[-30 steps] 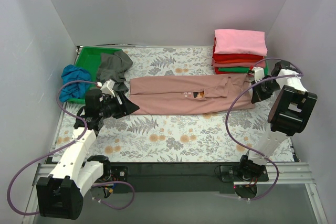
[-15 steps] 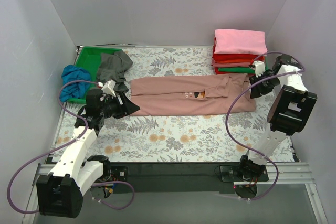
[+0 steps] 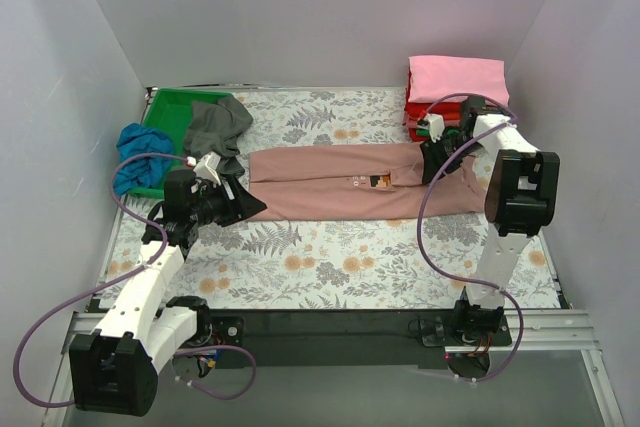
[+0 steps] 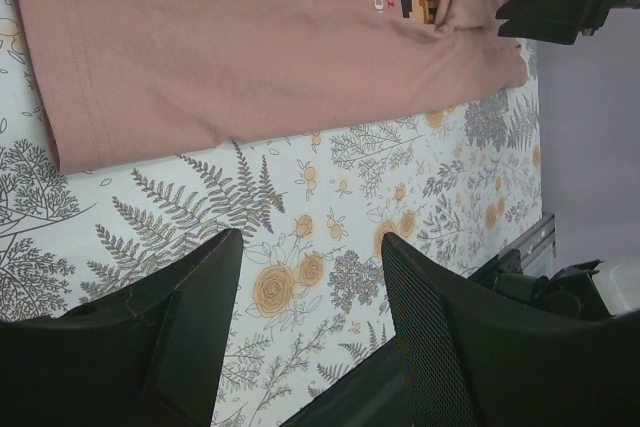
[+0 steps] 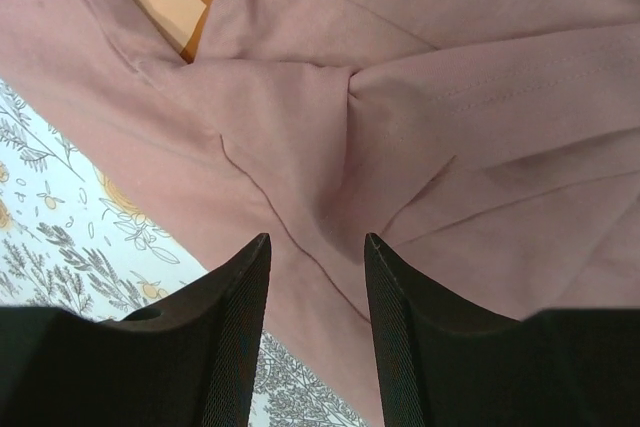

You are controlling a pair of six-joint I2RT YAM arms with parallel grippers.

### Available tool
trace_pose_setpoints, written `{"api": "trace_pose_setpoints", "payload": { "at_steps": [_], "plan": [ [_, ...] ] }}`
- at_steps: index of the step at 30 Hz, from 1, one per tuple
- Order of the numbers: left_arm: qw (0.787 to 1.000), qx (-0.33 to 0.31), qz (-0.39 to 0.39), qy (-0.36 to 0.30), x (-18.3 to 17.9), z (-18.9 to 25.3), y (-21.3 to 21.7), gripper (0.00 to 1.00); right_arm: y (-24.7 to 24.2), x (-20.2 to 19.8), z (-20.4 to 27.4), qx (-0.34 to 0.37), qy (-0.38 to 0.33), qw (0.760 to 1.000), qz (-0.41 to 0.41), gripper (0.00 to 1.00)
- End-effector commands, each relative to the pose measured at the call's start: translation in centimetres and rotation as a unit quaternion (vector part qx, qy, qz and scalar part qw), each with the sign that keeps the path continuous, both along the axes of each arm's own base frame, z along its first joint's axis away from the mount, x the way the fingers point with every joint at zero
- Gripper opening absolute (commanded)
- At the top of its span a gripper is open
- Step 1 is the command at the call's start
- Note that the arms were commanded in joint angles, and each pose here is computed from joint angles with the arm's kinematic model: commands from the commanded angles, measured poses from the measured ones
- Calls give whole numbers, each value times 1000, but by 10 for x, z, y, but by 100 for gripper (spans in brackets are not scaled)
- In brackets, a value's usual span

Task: Fold and stack the t-shirts
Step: Fold the tshirt

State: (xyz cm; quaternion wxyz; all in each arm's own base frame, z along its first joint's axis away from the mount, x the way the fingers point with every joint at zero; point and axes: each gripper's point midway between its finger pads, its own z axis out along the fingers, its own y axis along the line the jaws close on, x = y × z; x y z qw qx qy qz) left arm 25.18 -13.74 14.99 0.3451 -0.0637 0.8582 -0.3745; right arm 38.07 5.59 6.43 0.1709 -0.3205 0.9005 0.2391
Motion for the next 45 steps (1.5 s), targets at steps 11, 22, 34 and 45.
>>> {"api": "trace_pose_setpoints", "payload": {
  "at_steps": [11, 22, 34, 45],
  "plan": [
    [1000, 2, -8, -10, -1, 3, -1, 57, -3, 9, -8, -44, 1, 999, -14, 47],
    [1000, 1, -9, -11, -1, 4, -2, 57, -2, 10, -15, -59, 9, 998, -9, 22],
    [1000, 2, -9, -10, -1, 4, -1, 57, 12, 17, 4, -58, -16, 998, 11, 2],
    [1000, 2, -9, -13, -1, 5, -1, 57, -4, 10, -2, -104, -15, 994, 17, 49]
  ]
}}
